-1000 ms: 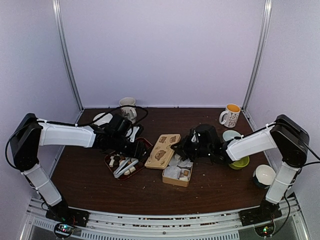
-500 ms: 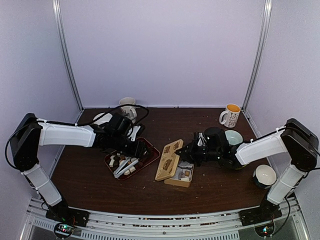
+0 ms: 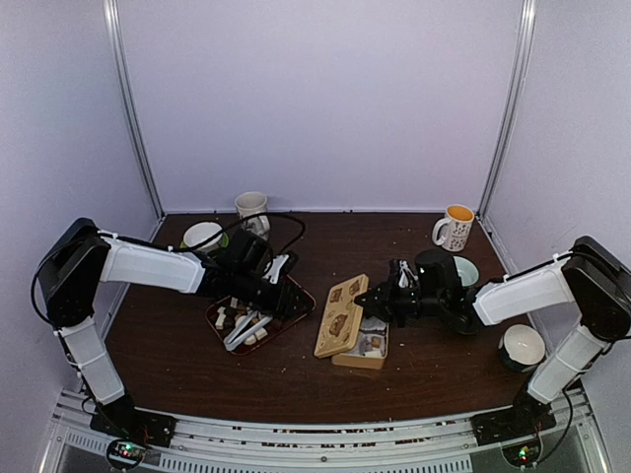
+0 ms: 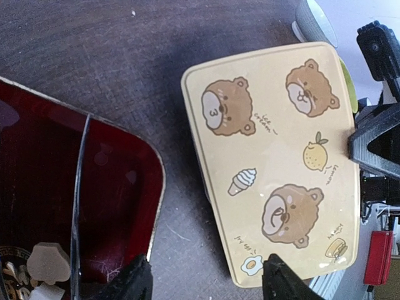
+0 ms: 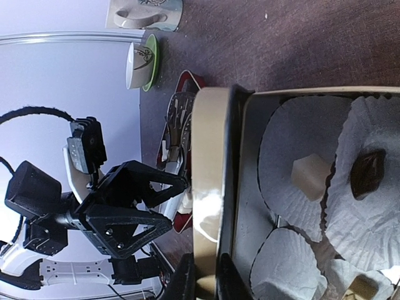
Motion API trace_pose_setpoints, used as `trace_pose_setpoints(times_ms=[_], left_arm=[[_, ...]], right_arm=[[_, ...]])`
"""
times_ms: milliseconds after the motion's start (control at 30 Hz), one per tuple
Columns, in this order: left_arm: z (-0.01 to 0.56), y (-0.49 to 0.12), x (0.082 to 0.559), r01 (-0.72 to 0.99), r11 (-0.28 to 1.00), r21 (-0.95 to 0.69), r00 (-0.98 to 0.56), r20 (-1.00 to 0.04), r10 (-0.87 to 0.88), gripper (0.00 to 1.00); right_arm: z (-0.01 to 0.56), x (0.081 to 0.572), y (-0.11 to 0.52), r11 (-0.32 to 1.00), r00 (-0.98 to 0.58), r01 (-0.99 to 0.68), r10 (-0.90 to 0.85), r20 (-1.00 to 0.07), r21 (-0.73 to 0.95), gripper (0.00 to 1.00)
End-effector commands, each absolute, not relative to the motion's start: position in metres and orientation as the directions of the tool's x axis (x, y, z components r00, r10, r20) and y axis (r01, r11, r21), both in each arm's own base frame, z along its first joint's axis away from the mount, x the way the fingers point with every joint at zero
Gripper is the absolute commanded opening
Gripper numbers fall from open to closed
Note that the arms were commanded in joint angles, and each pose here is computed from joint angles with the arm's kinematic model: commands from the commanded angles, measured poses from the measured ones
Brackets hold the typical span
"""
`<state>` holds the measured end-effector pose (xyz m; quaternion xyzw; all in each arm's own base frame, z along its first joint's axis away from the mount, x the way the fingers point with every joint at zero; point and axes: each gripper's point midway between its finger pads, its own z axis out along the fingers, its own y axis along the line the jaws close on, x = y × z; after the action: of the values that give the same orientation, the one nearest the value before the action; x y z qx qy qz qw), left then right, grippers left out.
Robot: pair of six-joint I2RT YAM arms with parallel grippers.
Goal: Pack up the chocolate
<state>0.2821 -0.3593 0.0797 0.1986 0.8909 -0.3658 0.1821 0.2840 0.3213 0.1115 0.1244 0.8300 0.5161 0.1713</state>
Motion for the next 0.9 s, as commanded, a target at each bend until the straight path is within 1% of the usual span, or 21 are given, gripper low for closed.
trace_pose_setpoints(times_ms=[0, 267, 533, 700, 867], left_arm=[[0.101, -0.376, 0.290, 0.517, 0.605, -0.605, -0.833, -0.520, 0.192, 0.63], [0.107, -0.374, 0.292, 0.520, 0.614, -0.594, -0.828, -0.529, 0.189, 0.61], [0.111, -0.376, 0.293, 0.522, 0.607, -0.599, -0.826, -0.532, 0.186, 0.61], [0.112, -0.382, 0.291, 0.522, 0.582, -0.624, -0.832, -0.524, 0.183, 0.61], [0.110, -0.400, 0.281, 0.530, 0.552, -0.644, -0.834, -0.514, 0.201, 0.61]], right_arm=[[0.133, 0.287, 0.329, 0.389, -0.915, -0.043, 0.354, -0.192, 0.920, 0.09], [0.175, 0.287, 0.338, 0.285, -0.914, -0.110, 0.346, -0.210, 0.952, 0.00], [0.212, 0.279, 0.336, 0.215, -0.912, -0.174, 0.333, -0.240, 0.961, 0.00], [0.214, 0.280, 0.317, 0.229, -0.900, -0.168, 0.360, -0.244, 0.959, 0.00], [0.203, 0.276, 0.298, 0.254, -0.904, -0.140, 0.362, -0.228, 0.957, 0.00]])
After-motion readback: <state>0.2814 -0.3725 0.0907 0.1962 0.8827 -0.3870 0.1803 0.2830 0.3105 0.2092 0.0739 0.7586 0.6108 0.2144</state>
